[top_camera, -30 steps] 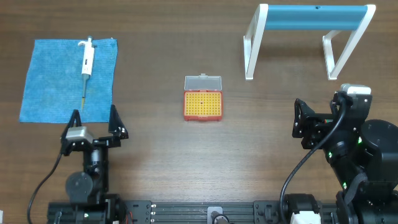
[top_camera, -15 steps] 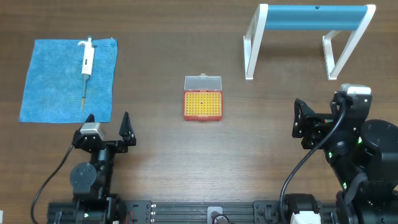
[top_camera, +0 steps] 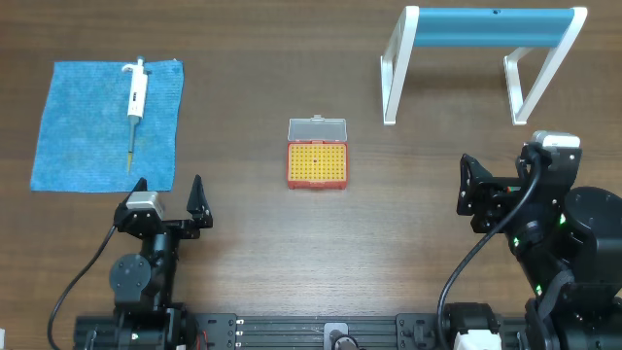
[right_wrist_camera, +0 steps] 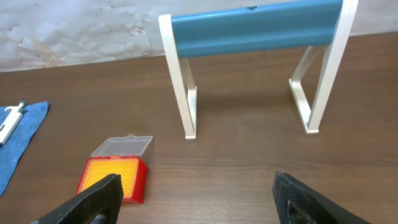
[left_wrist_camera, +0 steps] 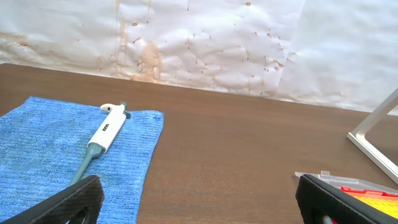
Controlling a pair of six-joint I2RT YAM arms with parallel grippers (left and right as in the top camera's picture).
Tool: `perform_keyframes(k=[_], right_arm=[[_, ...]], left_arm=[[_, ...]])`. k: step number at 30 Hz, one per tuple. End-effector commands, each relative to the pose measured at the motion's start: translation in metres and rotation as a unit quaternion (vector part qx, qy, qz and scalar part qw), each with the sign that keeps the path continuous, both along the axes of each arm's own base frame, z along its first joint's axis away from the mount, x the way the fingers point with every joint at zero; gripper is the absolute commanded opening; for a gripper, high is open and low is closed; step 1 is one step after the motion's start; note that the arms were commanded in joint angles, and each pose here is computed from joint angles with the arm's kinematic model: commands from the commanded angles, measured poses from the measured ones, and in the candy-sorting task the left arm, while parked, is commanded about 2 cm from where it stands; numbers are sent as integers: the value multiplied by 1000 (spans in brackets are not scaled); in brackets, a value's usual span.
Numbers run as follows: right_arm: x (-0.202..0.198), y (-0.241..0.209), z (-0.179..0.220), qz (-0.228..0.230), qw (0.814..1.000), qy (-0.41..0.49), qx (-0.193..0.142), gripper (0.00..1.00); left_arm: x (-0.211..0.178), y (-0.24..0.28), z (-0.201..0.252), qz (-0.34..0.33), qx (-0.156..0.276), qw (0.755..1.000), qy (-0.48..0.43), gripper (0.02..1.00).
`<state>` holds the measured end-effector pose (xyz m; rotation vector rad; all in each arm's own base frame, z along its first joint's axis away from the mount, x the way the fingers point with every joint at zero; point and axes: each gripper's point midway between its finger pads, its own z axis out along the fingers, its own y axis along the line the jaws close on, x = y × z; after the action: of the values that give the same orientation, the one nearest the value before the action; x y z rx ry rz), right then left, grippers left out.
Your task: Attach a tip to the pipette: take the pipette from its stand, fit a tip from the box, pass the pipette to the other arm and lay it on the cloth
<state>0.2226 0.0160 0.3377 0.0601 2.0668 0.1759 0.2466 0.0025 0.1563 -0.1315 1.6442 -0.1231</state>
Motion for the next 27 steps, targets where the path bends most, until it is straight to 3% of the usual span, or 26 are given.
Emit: perform_keyframes(k=[1,13,16,22,27], right_arm=[[0,3,-1,4,1000,2,6,794],[0,3,-1,5,1000,1,5,796],[-2,-9,1,-21,1000,-6,-18,796],[1,-23,19,-60,991,-113,-35,794],[4,-25,-7,-69,978,-193,-25,787]], left_arm=[[0,-5,0,-13,7,1000,-1,998],[0,-5,0,-13,7,1000,-1,998],[0,-5,0,-13,7,1000,-1,1000],[0,-5,0,-13,7,1000,-1,998],[0,-5,0,-13,7,1000,-1,998]])
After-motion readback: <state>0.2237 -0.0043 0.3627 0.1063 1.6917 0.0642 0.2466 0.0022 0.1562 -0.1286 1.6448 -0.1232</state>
